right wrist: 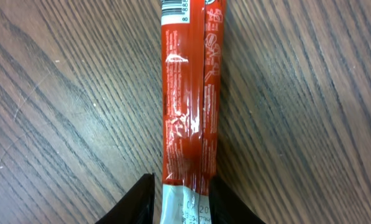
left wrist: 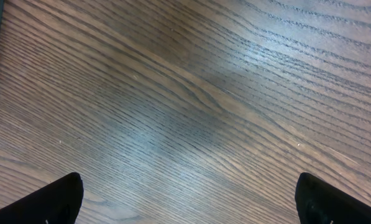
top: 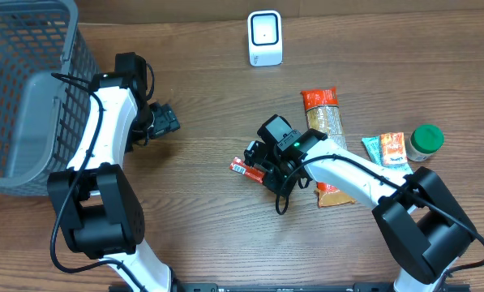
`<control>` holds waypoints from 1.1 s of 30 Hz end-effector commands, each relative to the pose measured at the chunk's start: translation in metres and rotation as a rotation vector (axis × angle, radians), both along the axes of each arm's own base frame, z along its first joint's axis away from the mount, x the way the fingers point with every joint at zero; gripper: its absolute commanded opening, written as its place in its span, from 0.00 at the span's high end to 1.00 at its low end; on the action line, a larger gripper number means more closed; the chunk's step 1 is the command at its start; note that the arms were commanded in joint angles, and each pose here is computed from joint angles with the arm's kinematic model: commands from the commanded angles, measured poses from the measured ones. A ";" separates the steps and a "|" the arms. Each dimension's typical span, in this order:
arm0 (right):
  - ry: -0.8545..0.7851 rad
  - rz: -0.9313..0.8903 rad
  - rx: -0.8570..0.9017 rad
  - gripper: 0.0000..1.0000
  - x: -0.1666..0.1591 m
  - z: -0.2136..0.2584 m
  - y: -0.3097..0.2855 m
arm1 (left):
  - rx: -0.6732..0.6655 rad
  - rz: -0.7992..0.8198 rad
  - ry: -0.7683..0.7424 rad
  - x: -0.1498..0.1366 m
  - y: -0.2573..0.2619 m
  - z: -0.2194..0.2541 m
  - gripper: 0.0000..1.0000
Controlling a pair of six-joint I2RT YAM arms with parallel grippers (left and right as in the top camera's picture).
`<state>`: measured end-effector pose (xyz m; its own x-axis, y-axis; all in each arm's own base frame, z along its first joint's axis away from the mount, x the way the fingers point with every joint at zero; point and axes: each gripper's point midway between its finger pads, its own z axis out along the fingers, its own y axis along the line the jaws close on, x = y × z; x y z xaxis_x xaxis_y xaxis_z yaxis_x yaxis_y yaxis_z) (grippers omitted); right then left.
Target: Scan the item barcode
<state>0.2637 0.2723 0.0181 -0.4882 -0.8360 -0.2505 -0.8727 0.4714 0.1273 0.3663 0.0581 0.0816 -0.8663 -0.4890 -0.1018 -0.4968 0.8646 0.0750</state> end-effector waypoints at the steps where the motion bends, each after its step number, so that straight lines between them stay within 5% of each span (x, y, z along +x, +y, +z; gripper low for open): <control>1: -0.011 -0.053 0.046 0.69 0.010 0.017 0.010 | 0.008 -0.029 -0.016 0.001 0.000 0.007 0.00; 12: -0.052 -0.125 -0.001 0.52 0.020 0.018 0.002 | 0.009 -0.029 -0.016 0.001 0.000 0.007 0.00; 33: -0.019 -0.203 -0.010 0.62 0.012 -0.001 -0.005 | 0.008 -0.029 -0.016 0.001 0.000 0.007 0.00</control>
<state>0.2745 0.2679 0.0135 -0.6198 -0.7455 -0.2451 -0.7812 0.6157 0.1028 0.3664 0.0581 0.0816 -0.8663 -0.4890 -0.1022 -0.4969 0.8646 0.0749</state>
